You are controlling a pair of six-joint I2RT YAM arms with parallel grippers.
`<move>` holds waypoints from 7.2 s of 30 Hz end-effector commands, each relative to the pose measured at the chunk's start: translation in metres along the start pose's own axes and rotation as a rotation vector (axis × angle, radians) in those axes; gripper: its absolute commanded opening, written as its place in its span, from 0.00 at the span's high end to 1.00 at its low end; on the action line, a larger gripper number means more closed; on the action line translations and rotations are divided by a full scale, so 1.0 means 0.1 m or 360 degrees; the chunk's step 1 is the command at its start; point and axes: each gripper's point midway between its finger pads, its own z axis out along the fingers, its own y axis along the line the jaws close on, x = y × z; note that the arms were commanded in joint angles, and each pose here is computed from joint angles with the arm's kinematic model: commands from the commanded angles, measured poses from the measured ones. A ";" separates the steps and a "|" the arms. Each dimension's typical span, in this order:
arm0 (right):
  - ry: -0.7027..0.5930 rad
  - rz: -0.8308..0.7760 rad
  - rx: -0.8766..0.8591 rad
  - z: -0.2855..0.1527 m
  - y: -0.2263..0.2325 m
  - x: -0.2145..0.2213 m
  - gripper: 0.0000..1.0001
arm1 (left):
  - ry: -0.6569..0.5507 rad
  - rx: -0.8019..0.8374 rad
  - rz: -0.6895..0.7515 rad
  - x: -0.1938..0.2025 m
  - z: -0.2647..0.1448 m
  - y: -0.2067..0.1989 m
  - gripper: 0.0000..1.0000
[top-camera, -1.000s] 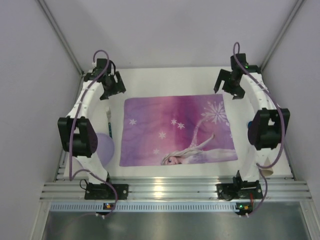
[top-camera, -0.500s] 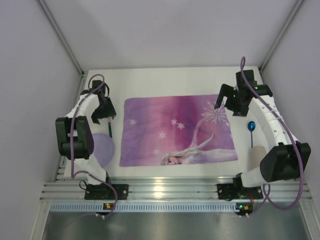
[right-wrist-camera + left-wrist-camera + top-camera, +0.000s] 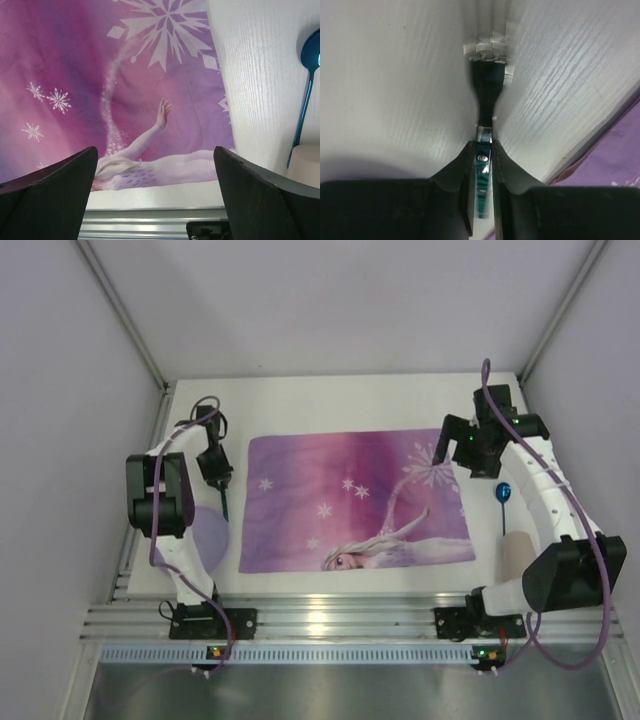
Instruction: Set the dinner table for one person
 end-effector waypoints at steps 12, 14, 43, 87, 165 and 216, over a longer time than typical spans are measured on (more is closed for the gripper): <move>-0.0072 -0.0037 0.0017 -0.19 -0.06 0.02 0.00 | -0.0313 0.0095 0.0042 -0.64 -0.67 -0.14 1.00; -0.0073 -0.0035 0.0006 -0.18 -0.05 0.02 0.00 | -0.0362 0.0151 0.0053 -0.62 -0.86 -0.24 1.00; -0.0030 -0.0030 -0.0007 -0.28 -0.24 0.55 0.00 | -0.0123 0.0195 0.0431 0.85 -0.47 -1.11 0.56; -0.0006 -0.0059 0.0013 -0.15 -0.30 0.64 0.00 | 0.0025 -0.0206 0.0080 1.09 -0.14 0.28 1.00; 0.0032 0.1827 0.0708 -0.58 -1.34 1.85 0.00 | 0.0117 0.0818 0.1410 2.36 -1.33 -2.98 0.18; 0.0288 0.1026 0.1126 0.40 -2.49 0.44 0.00 | 0.0250 0.0579 0.1216 2.27 -1.15 -2.97 0.23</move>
